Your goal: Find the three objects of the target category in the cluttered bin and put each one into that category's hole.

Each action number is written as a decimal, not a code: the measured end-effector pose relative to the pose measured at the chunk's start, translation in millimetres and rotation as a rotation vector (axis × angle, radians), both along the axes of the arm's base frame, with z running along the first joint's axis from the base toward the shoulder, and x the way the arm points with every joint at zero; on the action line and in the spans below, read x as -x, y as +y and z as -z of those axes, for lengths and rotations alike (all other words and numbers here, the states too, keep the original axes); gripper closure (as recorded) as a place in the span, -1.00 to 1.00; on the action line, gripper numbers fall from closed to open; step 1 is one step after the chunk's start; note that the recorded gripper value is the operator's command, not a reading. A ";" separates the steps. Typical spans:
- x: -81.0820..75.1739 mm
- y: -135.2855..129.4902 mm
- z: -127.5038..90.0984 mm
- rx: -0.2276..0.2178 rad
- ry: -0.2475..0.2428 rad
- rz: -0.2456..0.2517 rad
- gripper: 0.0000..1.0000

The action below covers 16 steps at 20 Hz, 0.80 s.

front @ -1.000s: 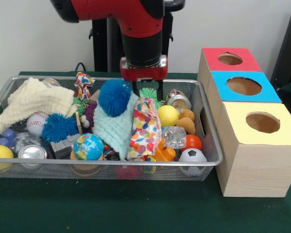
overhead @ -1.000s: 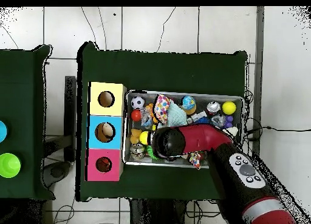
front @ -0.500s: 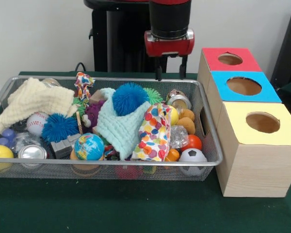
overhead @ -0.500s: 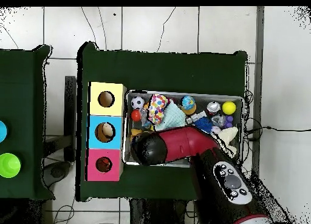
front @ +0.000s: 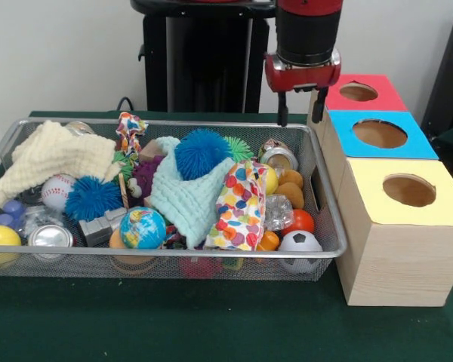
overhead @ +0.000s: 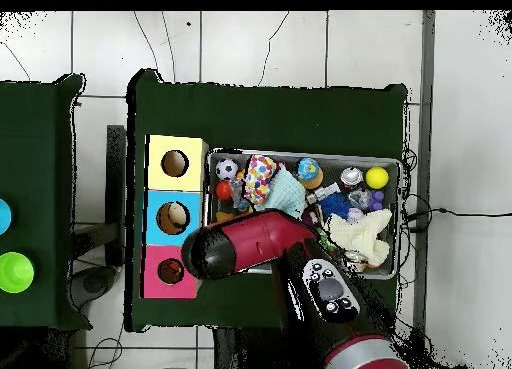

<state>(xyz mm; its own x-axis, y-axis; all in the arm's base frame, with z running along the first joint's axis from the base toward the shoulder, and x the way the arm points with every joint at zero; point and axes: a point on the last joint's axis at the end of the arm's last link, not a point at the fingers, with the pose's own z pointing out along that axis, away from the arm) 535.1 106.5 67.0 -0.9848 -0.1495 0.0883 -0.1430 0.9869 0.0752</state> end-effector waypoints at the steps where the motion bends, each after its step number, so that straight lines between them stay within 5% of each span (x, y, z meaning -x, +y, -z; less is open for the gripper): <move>1: 1.5 3.2 2.2 -0.001 0.000 -0.005 -1.00; 16: 25.8 8.1 51.4 -0.001 -0.049 0.008 -1.00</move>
